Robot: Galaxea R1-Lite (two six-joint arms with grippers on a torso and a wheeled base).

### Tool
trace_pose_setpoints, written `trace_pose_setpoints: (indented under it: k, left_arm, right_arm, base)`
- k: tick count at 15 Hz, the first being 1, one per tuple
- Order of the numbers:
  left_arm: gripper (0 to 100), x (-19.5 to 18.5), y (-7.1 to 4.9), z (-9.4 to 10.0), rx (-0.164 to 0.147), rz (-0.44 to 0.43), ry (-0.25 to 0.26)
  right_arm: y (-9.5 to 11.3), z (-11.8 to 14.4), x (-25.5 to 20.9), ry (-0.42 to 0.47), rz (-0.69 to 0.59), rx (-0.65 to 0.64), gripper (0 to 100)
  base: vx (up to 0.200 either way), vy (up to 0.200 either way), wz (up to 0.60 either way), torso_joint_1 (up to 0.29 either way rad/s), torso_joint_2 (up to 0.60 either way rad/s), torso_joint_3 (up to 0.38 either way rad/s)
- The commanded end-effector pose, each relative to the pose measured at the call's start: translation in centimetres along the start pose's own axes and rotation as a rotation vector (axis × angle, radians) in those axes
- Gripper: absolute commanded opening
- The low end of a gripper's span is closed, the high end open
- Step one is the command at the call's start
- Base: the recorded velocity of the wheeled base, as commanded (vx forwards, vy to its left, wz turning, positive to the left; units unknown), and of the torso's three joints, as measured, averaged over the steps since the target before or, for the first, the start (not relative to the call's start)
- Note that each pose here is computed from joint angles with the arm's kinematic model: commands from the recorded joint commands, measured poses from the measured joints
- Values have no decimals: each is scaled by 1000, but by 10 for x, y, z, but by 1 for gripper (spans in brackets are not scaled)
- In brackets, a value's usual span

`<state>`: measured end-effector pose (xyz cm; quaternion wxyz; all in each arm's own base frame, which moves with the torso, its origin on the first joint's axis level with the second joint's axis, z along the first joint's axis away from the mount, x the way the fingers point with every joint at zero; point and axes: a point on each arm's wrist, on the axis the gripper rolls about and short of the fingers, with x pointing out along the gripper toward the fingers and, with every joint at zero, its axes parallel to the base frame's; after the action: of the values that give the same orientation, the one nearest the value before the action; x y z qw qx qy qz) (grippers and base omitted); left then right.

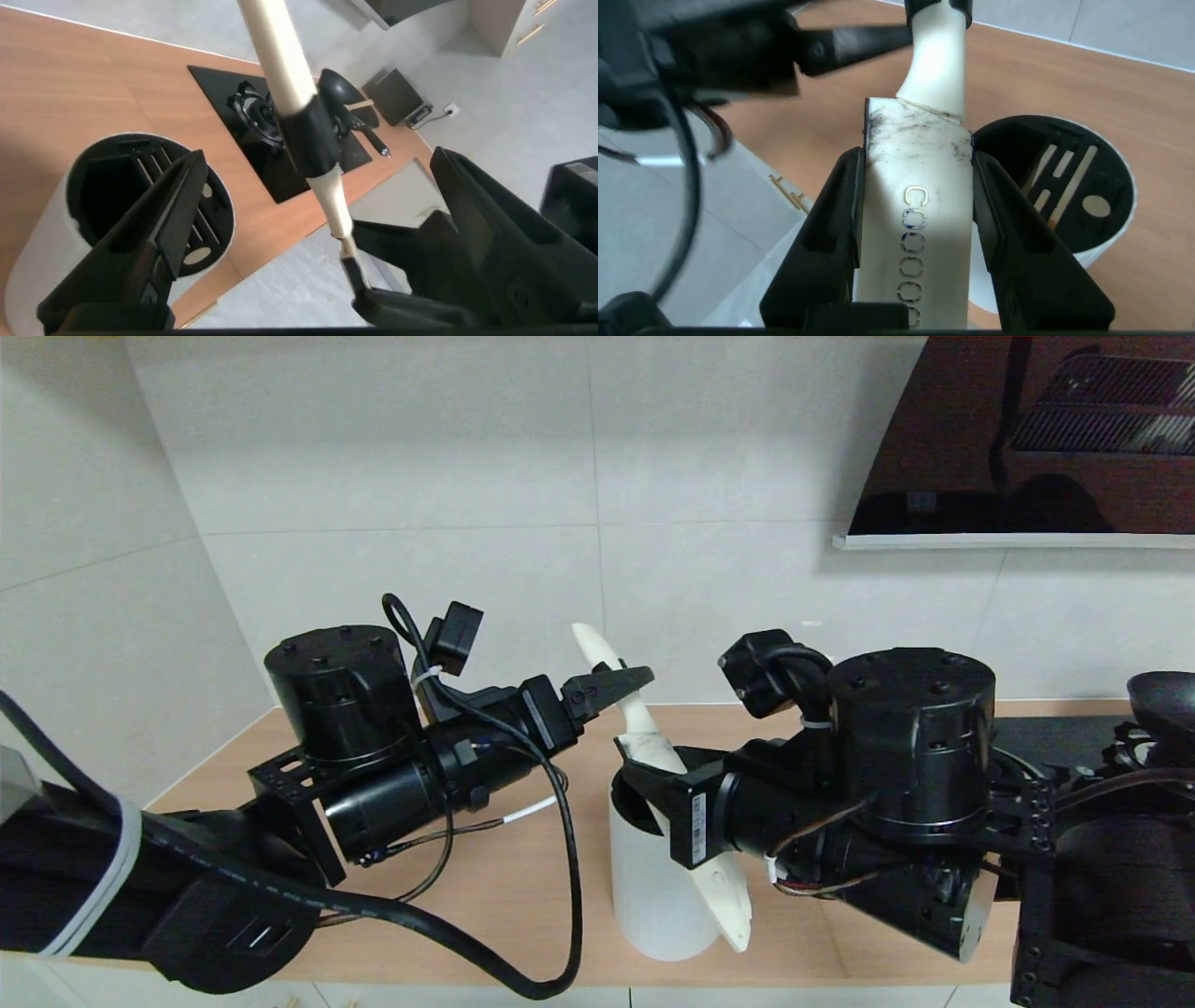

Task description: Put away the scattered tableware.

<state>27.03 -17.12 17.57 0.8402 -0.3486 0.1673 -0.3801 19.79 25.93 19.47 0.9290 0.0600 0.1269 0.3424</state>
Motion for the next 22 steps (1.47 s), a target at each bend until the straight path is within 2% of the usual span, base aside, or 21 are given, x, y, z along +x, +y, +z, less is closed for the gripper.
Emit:
trace_pose_setpoints:
  k: [1, 9, 10, 22]
  left_arm:
    - [100, 2, 1, -2, -2, 0, 4]
    - [100, 1, -5, 3, 6, -23, -15]
    - [0, 1, -5, 3, 7, -22, -14]
    - [0, 2, -4, 3, 6, -26, -7]
  right_arm:
    - [2, 0, 0, 0, 5, -1, 0]
    - [2, -2, 3, 7, 8, -3, 0]
    - [2, -3, 3, 9, 7, -3, 0]
    - [2, -2, 2, 6, 5, -1, 0]
  base:
    - [0, 0, 0, 0, 0, 0]
    - [0, 0, 0, 0, 0, 0]
    - [0, 0, 0, 0, 0, 0]
    - [0, 0, 0, 0, 0, 0]
